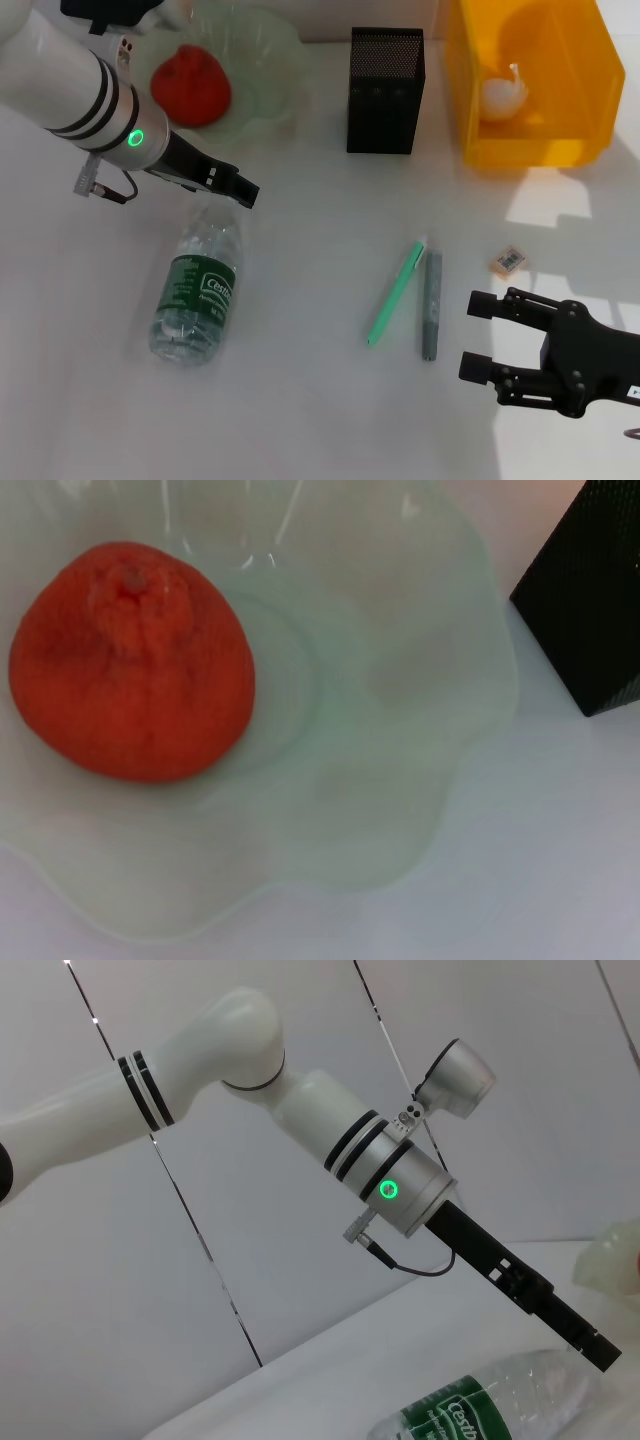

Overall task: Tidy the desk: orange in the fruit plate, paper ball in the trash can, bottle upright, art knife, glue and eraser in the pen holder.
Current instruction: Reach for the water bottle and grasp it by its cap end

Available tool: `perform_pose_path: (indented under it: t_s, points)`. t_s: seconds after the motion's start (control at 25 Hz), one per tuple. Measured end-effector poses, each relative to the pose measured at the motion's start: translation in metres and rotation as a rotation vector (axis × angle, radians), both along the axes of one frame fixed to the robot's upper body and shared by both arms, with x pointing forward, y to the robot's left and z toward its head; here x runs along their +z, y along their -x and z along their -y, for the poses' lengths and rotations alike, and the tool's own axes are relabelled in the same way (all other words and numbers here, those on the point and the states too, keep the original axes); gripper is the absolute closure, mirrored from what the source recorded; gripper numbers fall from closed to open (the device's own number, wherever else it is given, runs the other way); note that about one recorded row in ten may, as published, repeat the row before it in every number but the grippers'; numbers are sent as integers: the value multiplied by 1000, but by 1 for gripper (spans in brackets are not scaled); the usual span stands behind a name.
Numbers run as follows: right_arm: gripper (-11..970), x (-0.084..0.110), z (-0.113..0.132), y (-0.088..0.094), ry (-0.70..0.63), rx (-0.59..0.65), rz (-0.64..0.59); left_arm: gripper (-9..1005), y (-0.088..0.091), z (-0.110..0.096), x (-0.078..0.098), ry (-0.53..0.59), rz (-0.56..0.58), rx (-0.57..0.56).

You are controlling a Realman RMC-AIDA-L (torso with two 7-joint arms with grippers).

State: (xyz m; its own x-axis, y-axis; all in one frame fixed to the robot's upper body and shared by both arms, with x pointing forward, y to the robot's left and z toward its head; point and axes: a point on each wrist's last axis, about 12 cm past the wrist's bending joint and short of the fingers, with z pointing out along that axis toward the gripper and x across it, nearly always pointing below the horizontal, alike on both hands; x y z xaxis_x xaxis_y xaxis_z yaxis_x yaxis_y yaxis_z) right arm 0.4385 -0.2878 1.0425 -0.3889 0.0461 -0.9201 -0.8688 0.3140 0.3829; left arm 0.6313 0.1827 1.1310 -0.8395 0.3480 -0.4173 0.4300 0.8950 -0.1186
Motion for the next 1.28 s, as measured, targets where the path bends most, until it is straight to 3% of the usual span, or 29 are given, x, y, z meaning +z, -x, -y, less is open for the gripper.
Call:
perform_pose_path:
  t_s: [0.6,1.12,1.28]
  points:
    - [133,-1,-3,-5,9,-1,-4,166,4,8,-10,-24,-11,-25]
    - [132,-3,-5,-6,11,5,-13,475,7,13,-9,-48,10,-66]
    - [132,-3,-5,-6,11,5,-13,519,18,17,1,-65,73,-154]
